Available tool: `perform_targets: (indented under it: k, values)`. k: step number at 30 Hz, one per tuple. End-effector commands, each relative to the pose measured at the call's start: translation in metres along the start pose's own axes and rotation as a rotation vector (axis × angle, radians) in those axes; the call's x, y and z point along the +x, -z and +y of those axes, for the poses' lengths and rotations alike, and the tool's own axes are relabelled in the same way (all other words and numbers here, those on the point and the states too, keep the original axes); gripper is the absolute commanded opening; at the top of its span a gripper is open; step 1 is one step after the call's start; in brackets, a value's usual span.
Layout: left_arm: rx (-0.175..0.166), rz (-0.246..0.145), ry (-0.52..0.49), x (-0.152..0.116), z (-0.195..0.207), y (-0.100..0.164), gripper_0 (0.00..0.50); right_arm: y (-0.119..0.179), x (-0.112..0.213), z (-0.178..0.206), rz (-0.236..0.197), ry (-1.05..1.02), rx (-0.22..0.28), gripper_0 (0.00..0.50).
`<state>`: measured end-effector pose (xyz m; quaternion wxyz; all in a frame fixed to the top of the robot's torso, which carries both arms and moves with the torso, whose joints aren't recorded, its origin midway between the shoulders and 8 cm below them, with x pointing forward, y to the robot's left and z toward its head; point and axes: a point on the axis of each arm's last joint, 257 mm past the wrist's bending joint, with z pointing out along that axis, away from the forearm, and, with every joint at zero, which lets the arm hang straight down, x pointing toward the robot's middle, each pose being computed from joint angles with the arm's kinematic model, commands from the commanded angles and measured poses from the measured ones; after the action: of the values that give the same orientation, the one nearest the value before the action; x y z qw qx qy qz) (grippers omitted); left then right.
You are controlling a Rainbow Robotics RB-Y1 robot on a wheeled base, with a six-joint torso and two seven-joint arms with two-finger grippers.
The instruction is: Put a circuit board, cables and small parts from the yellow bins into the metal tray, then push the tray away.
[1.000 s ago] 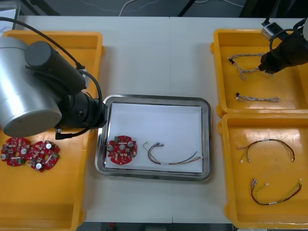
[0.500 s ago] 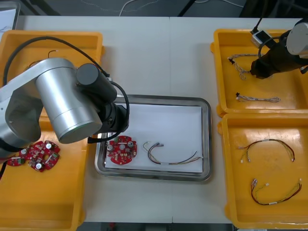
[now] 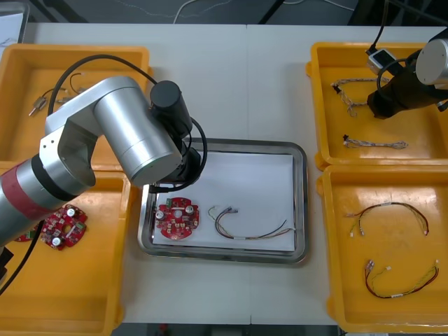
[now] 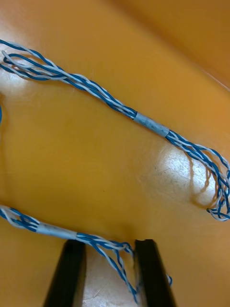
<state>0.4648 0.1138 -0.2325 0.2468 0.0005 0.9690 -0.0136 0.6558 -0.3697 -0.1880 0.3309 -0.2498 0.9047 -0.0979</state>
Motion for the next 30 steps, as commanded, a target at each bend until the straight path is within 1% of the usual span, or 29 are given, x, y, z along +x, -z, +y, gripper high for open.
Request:
perform_targets:
  k: [1, 5, 7, 8, 11, 13, 19, 20, 23, 25, 26, 27, 28, 29, 30]
  values:
    - [0.012, -0.039, -0.101, -0.021, -0.023, 0.006, 0.0, 0.011, -0.033, -0.002, -0.051, 0.035, 0.009, 0.0]
    - [-0.004, -0.035, -0.105, -0.026, -0.022, 0.0, 0.0, 0.012, -0.032, -0.004, -0.049, 0.038, 0.01, 0.0]
    - [-0.025, -0.044, -0.111, -0.031, -0.02, -0.004, 0.0, 0.014, -0.03, -0.006, -0.045, 0.04, 0.009, 0.0]
    - [-0.029, -0.042, -0.112, -0.031, -0.02, -0.006, 0.0, 0.015, -0.03, -0.007, -0.043, 0.043, 0.011, 0.0]
    - [-0.042, -0.043, -0.108, -0.035, -0.016, -0.013, 0.0, 0.025, -0.027, -0.012, -0.026, 0.057, 0.001, 0.0]
    - [-0.059, -0.046, -0.123, -0.037, -0.012, -0.019, 0.0, 0.034, -0.021, -0.014, 0.001, 0.065, -0.014, 0.0]
    - [-0.076, -0.047, -0.13, -0.038, -0.009, -0.027, 0.0, 0.048, -0.006, -0.02, 0.052, 0.067, -0.047, 0.0]
    - [-0.076, -0.046, -0.128, -0.038, -0.008, -0.027, 0.0, 0.049, -0.004, -0.021, 0.056, 0.066, -0.049, 0.0]
    - [-0.076, -0.044, -0.134, -0.037, -0.009, -0.027, 0.0, 0.054, 0.007, -0.024, 0.089, 0.068, -0.061, 0.0]
    - [-0.076, -0.043, -0.13, -0.038, -0.009, -0.027, 0.0, 0.057, 0.018, -0.026, 0.122, 0.067, -0.072, 0.0]
    - [-0.075, -0.044, -0.131, -0.038, -0.009, -0.026, 0.008, 0.058, 0.019, -0.026, 0.125, 0.066, -0.075, 0.0]
    - [-0.075, -0.043, -0.132, -0.037, -0.009, -0.027, 0.084, 0.059, 0.026, -0.027, 0.14, 0.065, -0.079, 0.0]
    - [-0.074, -0.041, -0.131, -0.037, -0.009, -0.027, 0.189, 0.06, 0.029, -0.029, 0.147, 0.064, -0.081, 0.0]
    - [-0.075, -0.042, -0.132, -0.037, -0.009, -0.026, 0.276, 0.06, 0.034, -0.031, 0.152, 0.063, -0.08, 0.0]
    - [-0.074, -0.041, -0.129, -0.037, -0.009, -0.027, 0.303, 0.06, 0.034, -0.031, 0.149, 0.065, -0.079, 0.0]
